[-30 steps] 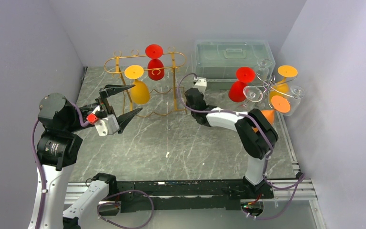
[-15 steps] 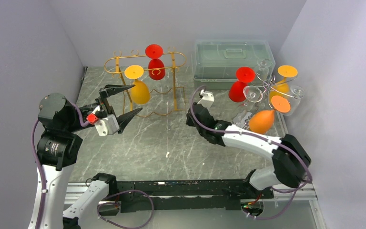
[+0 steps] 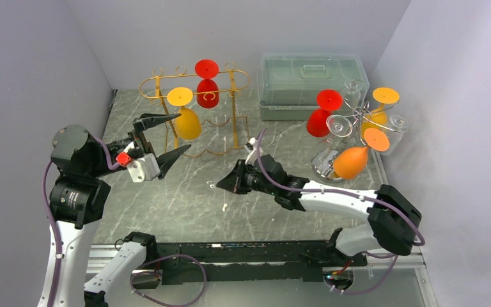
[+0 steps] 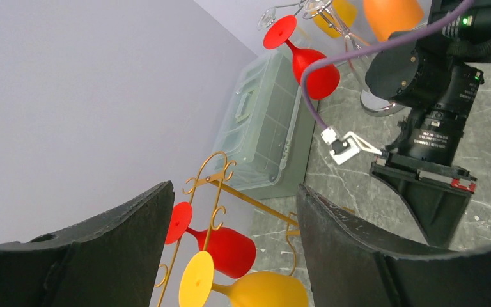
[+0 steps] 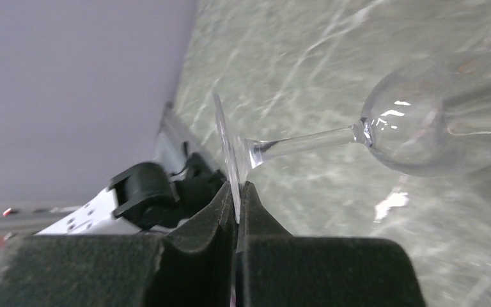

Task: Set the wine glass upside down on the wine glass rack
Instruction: Place the wine glass at the center of the board.

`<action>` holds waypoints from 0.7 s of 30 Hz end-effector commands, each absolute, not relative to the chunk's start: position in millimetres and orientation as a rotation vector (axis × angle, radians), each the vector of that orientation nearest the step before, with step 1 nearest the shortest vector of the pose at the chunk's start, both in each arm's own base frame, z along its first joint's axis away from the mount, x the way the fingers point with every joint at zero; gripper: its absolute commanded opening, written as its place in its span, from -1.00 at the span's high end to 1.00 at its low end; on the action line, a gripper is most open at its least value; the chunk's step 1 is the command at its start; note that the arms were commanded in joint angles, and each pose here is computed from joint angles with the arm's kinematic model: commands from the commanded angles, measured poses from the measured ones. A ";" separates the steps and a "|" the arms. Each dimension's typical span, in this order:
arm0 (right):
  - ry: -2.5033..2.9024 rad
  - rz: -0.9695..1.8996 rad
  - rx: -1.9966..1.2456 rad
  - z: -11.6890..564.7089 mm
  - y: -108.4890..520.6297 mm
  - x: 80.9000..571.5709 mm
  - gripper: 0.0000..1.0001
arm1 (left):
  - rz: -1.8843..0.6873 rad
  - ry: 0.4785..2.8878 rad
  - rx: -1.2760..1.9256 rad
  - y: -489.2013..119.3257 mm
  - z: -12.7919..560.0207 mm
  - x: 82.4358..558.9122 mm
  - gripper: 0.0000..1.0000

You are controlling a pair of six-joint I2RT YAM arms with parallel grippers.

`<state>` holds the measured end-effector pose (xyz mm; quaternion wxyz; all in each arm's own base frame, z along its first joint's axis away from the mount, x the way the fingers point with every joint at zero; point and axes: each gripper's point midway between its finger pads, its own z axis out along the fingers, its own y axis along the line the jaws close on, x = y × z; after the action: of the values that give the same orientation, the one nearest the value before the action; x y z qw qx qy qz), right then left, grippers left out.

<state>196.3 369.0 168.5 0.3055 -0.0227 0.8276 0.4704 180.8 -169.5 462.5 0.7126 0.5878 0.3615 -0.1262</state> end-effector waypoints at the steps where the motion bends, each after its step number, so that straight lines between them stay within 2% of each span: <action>1: 2.067 1.695 -0.155 212.0 407.5 161.3 1.00 | -0.272 0.782 1.309 -169.9 464.5 179.6 -0.51; 11: 2.037 2.031 -0.015 233.5 429.0 153.1 1.00 | -0.272 0.782 1.309 -169.9 464.5 179.6 -0.51; 19: 2.120 1.963 0.122 214.0 426.7 166.6 1.00 | -0.272 0.782 1.309 -169.9 464.5 179.6 -0.51; 21: 2.145 1.908 0.115 210.8 427.4 170.5 0.89 | -0.272 0.782 1.309 -169.9 464.5 179.6 -0.51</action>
<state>159.9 425.4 187.2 0.1133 0.0324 0.7572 0.6425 180.7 -169.6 462.5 0.7126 0.5879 0.3614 -0.1263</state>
